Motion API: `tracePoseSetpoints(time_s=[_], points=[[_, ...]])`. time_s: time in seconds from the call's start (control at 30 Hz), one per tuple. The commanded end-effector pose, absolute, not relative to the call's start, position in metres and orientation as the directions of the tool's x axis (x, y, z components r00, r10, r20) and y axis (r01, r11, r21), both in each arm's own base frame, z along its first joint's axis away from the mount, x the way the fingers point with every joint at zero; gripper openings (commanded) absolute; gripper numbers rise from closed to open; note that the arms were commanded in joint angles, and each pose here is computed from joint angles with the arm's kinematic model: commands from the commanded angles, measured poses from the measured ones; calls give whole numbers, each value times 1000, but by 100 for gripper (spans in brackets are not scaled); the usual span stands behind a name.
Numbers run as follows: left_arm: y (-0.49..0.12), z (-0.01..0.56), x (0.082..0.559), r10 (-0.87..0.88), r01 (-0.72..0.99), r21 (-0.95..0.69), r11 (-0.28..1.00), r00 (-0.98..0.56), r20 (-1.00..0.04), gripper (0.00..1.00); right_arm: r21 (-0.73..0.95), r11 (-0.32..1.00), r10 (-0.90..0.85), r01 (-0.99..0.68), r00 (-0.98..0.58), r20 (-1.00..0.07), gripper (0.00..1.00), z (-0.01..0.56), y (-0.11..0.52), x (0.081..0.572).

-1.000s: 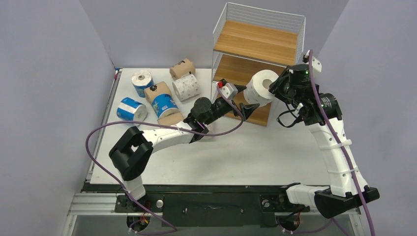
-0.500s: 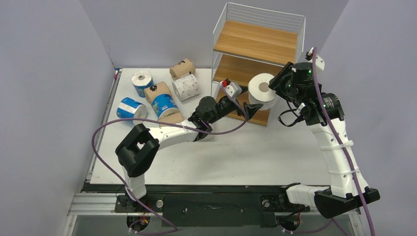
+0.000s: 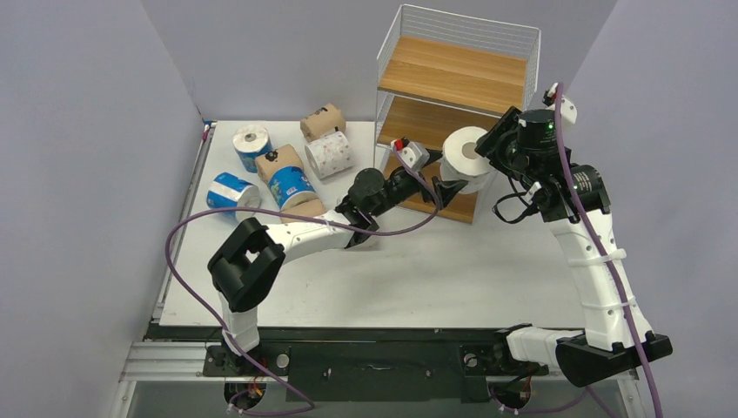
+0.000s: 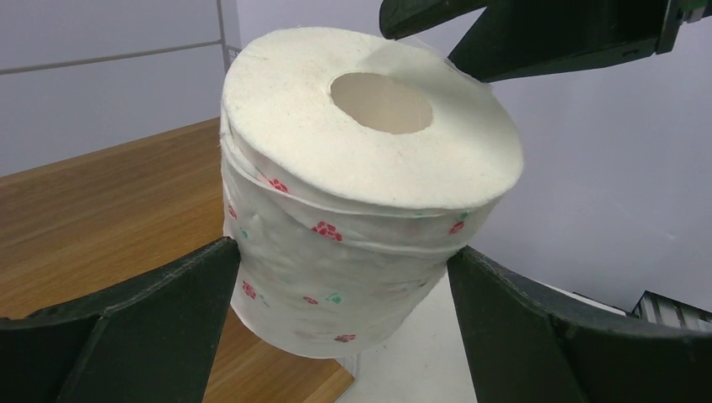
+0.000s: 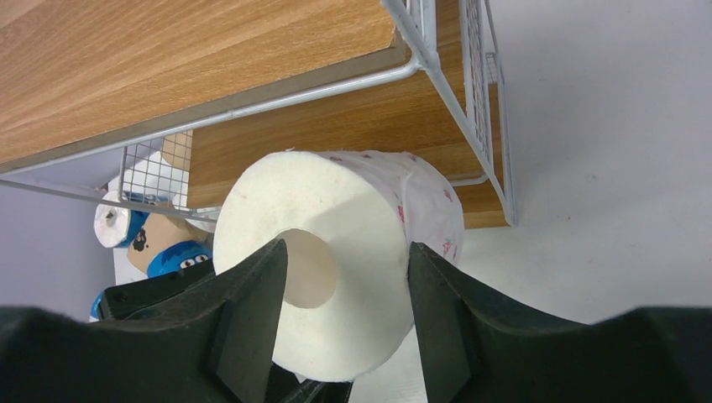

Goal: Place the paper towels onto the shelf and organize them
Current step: Place the paper towel on the shelf.

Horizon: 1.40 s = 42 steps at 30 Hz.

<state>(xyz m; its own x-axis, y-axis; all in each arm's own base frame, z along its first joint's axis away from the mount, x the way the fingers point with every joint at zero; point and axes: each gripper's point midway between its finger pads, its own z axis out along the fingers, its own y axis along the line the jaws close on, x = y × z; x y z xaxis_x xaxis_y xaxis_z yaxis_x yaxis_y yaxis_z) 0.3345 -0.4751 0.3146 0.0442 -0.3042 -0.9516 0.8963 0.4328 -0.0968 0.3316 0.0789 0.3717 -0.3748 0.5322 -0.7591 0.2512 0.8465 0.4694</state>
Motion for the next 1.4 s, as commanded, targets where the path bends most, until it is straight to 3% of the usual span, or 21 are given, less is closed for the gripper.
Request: tracePoseSetpoints(time_s=[0.0, 0.5, 1.17, 1.37], points=[[-471, 365, 342, -411, 892, -84, 445, 120, -904, 91, 516, 833, 553, 199, -312, -773, 52, 400, 79, 327], [-480, 362, 366, -361, 855, -72, 514, 139, -922, 91, 514, 839, 545, 181, -272, -793, 65, 409, 66, 297], [-499, 352, 400, -355, 826, -103, 554, 122, -927, 92, 503, 851, 524, 149, -184, -832, 64, 392, 45, 251], [-497, 364, 400, -383, 832, -128, 540, 107, -917, 97, 494, 856, 515, 150, -177, -839, 64, 388, 41, 245]])
